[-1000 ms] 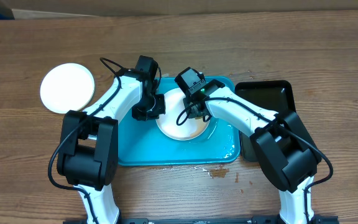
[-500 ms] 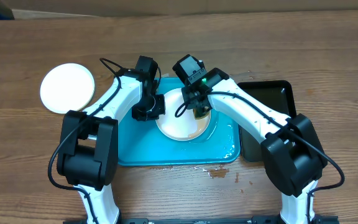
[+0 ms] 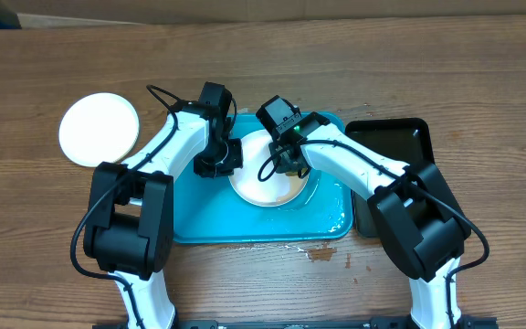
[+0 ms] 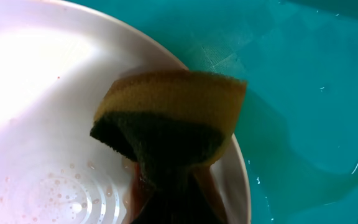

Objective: Clean dirty plates on tray and stack at the side
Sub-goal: 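Scrub the white plate surface with the sponge in right gripper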

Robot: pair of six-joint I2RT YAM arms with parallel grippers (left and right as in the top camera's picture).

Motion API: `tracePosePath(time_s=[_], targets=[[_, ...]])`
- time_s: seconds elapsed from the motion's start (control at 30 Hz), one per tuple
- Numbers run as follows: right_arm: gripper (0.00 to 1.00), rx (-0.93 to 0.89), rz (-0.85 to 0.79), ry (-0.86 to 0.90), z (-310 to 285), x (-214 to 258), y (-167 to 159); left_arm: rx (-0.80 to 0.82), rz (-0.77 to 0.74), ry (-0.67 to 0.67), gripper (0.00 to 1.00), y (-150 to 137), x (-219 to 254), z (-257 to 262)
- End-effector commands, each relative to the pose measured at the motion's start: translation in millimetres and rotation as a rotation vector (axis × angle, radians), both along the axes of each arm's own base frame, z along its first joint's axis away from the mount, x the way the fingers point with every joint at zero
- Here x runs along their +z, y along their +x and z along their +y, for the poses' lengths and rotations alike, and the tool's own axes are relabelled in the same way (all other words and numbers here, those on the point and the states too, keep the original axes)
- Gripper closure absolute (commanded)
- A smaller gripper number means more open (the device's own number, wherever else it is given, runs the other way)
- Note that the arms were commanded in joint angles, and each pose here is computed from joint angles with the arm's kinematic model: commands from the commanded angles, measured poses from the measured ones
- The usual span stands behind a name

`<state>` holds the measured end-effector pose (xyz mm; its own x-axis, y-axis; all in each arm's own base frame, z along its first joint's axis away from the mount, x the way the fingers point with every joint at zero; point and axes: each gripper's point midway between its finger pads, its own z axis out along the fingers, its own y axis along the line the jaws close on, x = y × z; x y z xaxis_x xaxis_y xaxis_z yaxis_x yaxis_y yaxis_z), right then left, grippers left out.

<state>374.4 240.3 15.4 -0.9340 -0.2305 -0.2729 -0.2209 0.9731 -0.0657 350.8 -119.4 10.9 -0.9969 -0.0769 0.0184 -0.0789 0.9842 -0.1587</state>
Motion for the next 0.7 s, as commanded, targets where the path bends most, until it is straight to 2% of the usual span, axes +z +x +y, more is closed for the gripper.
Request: tracePosePath(time_s=[0.0, 0.1, 0.3, 0.5, 0.67], targets=[[0.96, -0.023, 0.039, -0.025, -8, -15, -7, -0.003, 0.006, 0.011, 0.93, -2, -3, 1], [0.96, -0.115, 0.075, -0.010, -13, -22, -13, -0.003, 0.007, 0.011, 0.93, -2, -3, 1], [0.96, -0.125, 0.246, 0.130, 6, -45, -34, -0.003, 0.007, 0.012, 0.93, -2, -3, 1], [0.96, -0.077, 0.405, 0.269, 36, -54, -62, -0.003, 0.005, 0.012, 0.94, -2, -3, 1], [0.96, -0.004, 0.469, 0.391, 64, -44, -74, -0.003, 0.004, 0.011, 0.94, -2, -3, 1]])
